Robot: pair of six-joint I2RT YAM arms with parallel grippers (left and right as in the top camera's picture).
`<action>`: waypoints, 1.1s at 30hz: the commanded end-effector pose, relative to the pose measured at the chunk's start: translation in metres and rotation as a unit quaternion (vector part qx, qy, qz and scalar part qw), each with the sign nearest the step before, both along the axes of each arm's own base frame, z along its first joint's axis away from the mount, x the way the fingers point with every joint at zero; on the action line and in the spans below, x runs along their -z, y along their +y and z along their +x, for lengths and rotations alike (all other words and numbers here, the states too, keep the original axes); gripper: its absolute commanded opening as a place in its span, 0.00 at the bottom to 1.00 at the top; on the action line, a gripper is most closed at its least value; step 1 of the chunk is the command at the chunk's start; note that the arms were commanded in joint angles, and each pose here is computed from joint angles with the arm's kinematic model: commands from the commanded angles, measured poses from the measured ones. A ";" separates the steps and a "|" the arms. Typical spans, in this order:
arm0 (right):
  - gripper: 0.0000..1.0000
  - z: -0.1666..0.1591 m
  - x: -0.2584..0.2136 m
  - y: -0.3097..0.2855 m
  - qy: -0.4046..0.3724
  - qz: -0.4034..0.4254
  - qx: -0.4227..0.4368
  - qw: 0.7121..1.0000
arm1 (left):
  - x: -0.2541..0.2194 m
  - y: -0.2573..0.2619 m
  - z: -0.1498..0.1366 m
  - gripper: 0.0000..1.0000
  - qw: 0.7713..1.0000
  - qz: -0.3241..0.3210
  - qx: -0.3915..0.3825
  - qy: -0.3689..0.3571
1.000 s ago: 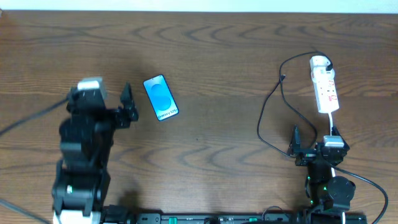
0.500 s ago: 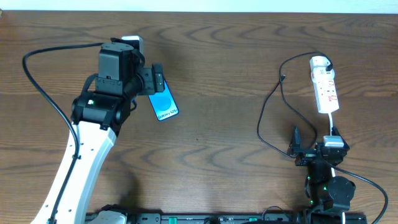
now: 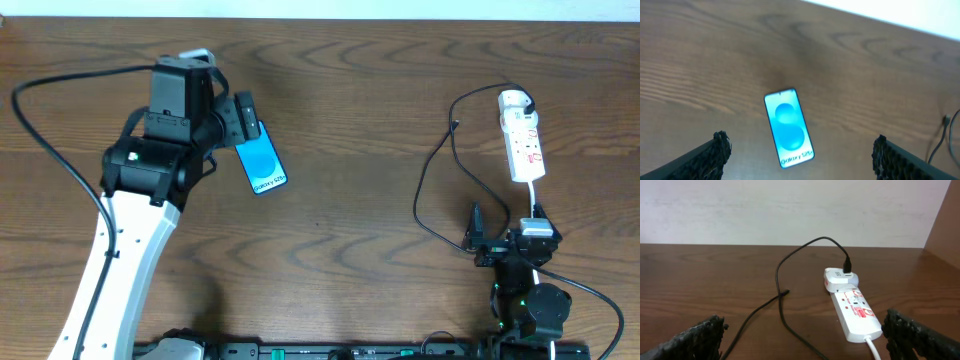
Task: Plug charger to phone and switch on socket
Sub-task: 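Reach the left gripper forward over the blue phone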
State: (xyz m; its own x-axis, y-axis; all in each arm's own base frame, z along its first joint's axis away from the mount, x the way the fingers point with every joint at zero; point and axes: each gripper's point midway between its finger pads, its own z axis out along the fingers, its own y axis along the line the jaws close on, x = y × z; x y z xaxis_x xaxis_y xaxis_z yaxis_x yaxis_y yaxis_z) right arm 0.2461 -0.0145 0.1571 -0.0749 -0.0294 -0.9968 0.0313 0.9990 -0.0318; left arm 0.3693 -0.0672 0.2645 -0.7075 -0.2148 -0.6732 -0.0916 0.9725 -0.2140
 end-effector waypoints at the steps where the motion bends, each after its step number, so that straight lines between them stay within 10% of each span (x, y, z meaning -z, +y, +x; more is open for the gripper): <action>1: 0.99 0.000 0.000 0.000 0.000 -0.006 -0.001 1.000 | -0.008 0.004 0.011 0.92 1.000 0.000 -0.029 -0.004; 11: 0.99 0.000 0.000 0.000 0.000 -0.006 -0.001 1.000 | 0.123 -0.001 0.037 0.92 0.979 0.002 -0.089 0.182; 33: 0.99 0.000 0.000 0.000 0.000 -0.006 -0.001 1.000 | 0.243 -0.004 0.055 0.98 0.952 0.013 -0.134 0.273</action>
State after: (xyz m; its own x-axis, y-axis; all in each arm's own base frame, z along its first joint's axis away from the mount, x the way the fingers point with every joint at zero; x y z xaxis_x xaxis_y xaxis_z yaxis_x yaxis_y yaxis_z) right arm 0.2461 -0.0145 0.1571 -0.0749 -0.0294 -0.9968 0.0317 0.9990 -0.0318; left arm 0.4191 -0.0714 0.0215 -0.8783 -0.4293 -0.2107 -0.4297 0.9018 -0.0463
